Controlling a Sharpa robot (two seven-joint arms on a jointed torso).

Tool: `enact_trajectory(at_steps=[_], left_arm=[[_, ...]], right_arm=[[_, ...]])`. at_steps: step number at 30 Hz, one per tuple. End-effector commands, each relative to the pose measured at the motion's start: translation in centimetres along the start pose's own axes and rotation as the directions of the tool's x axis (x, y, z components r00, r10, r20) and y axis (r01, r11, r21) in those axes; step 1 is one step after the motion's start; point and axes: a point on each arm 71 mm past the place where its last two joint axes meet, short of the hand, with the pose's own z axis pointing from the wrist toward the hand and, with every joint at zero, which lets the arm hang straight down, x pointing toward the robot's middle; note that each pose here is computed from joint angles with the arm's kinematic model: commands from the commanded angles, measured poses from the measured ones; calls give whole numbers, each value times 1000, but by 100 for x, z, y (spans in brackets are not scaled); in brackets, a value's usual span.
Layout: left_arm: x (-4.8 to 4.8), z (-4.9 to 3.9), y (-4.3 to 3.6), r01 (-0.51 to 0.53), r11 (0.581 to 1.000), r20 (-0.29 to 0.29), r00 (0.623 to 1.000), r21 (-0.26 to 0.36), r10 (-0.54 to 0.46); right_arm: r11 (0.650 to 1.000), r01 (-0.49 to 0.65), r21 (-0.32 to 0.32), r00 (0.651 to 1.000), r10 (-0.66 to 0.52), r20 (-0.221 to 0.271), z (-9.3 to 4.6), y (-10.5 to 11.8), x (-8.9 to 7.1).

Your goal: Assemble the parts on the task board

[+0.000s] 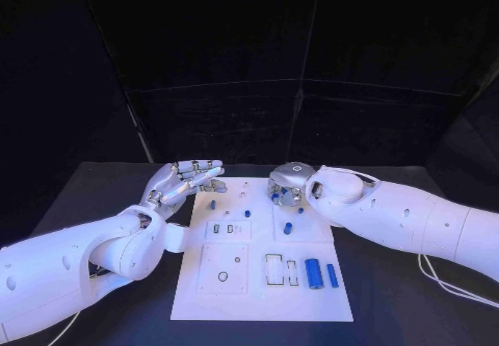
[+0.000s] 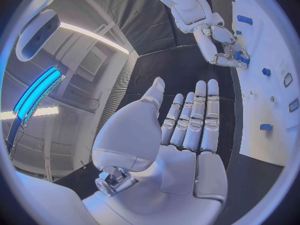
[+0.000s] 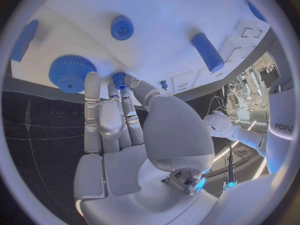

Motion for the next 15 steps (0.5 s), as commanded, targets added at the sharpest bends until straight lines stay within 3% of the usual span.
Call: enact_trajectory(at_steps=[1, 4, 7, 15], left_arm=[[22, 8, -14, 2, 1000, -22, 1000, 9, -2], [20, 12, -14, 3, 1000, -23, 1000, 10, -2], [18, 15, -14, 3, 1000, -24, 1000, 10, -3], [30, 25, -11, 5, 1000, -28, 1000, 11, -5]], right_arm=[[1000, 7, -21, 994, -4, 107, 4, 39, -87], [1000, 5, -22, 984, -1, 180, 22, 67, -141], [1000, 2, -17, 975, 2, 221, 52, 88, -169], [1000, -6, -16, 968, 10, 252, 158, 163, -187]])
